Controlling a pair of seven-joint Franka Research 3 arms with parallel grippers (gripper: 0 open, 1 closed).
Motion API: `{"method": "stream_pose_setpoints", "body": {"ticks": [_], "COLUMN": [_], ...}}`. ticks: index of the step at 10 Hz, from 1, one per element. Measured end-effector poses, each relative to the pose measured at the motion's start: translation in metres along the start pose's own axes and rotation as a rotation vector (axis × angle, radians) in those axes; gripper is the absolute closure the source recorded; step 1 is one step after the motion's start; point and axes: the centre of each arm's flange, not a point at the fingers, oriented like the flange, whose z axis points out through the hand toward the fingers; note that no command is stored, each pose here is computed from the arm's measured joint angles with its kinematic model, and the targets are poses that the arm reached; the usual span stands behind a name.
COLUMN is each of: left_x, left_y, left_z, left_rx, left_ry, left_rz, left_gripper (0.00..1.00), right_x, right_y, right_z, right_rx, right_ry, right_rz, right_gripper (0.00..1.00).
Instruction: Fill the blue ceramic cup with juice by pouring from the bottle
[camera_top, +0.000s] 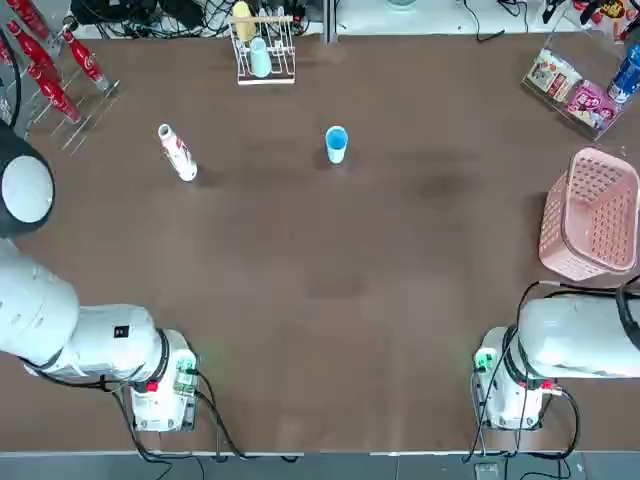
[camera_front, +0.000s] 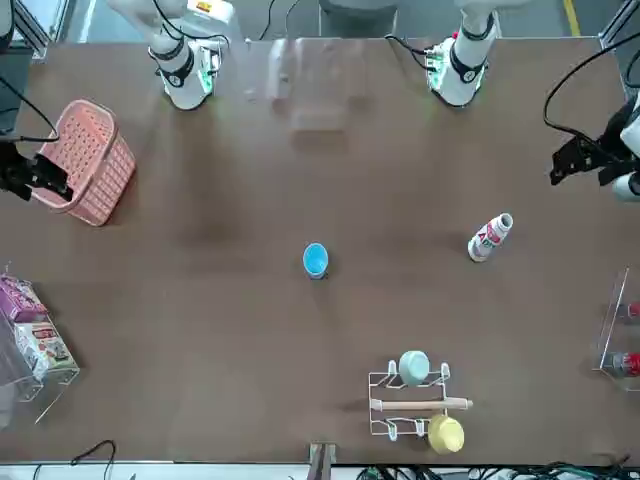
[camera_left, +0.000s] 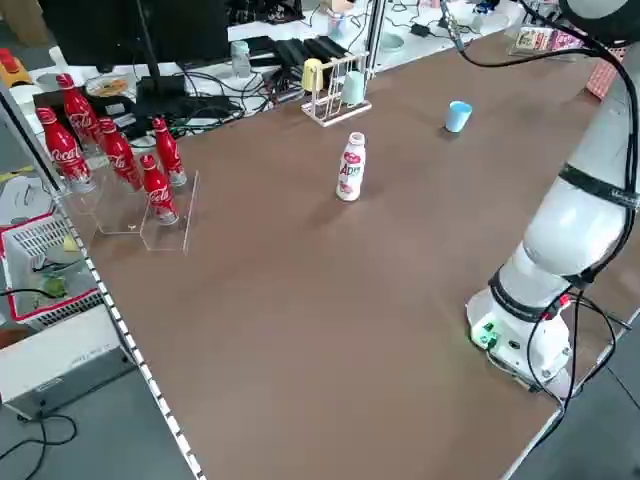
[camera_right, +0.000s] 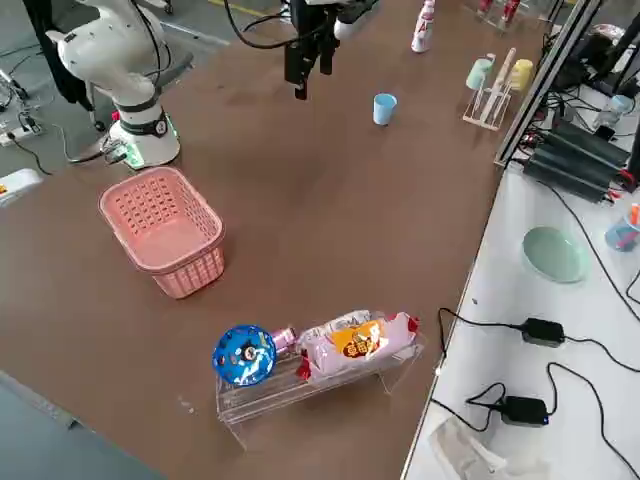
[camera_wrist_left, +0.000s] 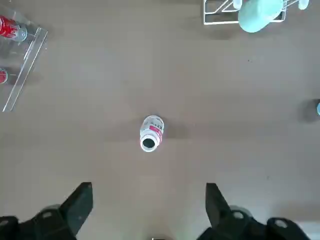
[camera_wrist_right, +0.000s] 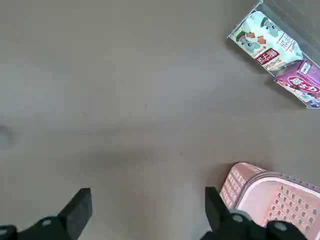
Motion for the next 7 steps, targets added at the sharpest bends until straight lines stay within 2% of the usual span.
{"method": "stream_pose_setpoints", "body": {"ticks": [2, 5, 7], "left_x": [0.0, 0.0, 0.001], "left_y": [0.001, -0.008, -0.031], "left_z": [0.0, 0.0, 0.002], "left_rx": [-0.008, -0.023, -0.054], "left_ry": [0.0, 0.001, 0.01], "left_rz": [0.033, 0.202, 0.328], "left_gripper": [0.0, 0.0, 0.0], "right_x": [0.0, 0.001, 0.005], "right_y": [-0.001, -0.014, -0.046], "right_z": [0.0, 0.0, 0.003], "right_rx": [0.0, 0.004, 0.044], "right_ry": [0.0, 0.002, 0.022], "right_rz": [-0.001, -0.026, -0.073], "right_gripper": [0.0, 0.0, 0.0]}}
